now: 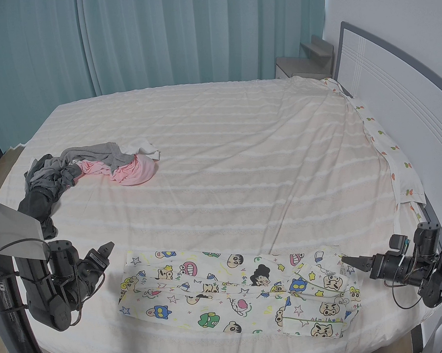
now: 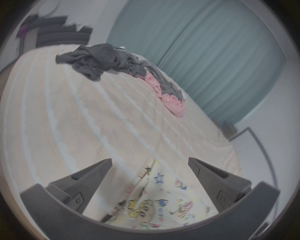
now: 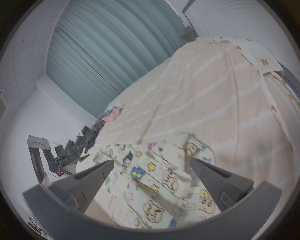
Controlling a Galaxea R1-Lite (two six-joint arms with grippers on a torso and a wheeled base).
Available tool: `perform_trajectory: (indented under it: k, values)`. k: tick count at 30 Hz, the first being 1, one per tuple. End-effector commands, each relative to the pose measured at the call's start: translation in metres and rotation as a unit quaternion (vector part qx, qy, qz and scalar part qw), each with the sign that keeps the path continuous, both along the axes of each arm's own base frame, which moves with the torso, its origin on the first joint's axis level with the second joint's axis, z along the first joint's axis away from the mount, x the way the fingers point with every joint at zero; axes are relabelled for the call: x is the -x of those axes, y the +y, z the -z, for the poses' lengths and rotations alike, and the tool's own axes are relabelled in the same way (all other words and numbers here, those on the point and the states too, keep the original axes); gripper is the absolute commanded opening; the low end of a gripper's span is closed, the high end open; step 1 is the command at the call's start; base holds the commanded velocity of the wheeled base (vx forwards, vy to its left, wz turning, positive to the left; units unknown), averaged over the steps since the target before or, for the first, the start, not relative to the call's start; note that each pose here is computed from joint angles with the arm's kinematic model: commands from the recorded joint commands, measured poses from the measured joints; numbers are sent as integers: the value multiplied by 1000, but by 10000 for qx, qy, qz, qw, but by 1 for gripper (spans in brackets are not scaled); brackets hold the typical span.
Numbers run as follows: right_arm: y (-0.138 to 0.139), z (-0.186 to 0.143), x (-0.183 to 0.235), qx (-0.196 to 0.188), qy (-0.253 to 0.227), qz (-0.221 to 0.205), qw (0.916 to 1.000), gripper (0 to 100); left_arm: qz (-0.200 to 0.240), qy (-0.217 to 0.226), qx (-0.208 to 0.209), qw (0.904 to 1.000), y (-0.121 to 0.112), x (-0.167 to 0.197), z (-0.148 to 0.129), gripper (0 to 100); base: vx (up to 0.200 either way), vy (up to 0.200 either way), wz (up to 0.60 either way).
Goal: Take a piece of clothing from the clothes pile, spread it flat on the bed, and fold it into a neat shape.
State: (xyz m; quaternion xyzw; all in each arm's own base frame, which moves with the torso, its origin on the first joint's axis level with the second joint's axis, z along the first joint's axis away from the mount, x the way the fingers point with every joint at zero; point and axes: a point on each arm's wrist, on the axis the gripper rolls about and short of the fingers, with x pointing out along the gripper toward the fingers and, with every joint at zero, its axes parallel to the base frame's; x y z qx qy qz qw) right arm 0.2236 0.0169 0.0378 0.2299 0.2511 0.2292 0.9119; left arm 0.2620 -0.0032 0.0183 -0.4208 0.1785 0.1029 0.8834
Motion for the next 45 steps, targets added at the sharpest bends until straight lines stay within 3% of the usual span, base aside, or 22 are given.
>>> perform_trajectory:
  k: [1, 4, 8, 15, 22, 26, 31, 34, 39, 45]
  values:
    - [35, -36, 1, -283, -764, -546, 9952, 100, 194, -250, 636, 9975, 9, 21, -22, 100, 0, 0, 0]
    - [48, -53, 4, -322, -1164, -439, 9917, 100, 519, -111, 846, 9950, 13, 29, -20, 100, 0, 0, 0]
    - [61, -65, 20, -434, -1203, -84, 9918, 100, 757, -70, 1028, 9918, 17, 31, -20, 100, 0, 0, 0]
    - [53, -45, 39, -625, -273, 338, 9971, 100, 783, 248, 1095, 9906, 16, 38, -10, 100, 0, 0, 0]
    - [56, -26, 29, -366, 60, 396, 9985, 100, 706, 499, 1145, 9897, 18, 39, 1, 100, 0, 0, 0]
    - [57, -25, 12, -100, -375, 317, 9987, 100, 695, 597, 1162, 9890, 18, 41, 4, 100, 0, 0, 0]
    - [63, -39, 6, -172, -788, 169, 9966, 100, 599, 626, 1148, 9896, 21, 42, 5, 100, 0, 0, 0]
    - [52, -54, 13, -217, -1048, 387, 9935, 100, 527, 635, 1153, 9899, 23, 46, 3, 100, 0, 0, 0]
    - [28, -39, 30, 93, -240, 887, 9957, 100, 373, 462, 1354, 9890, 25, 47, -5, 100, 0, 0, 0]
    - [28, -18, 13, 437, 105, 1159, 9922, 100, 278, 471, 1494, 9873, 25, 47, -5, 100, 0, 0, 0]
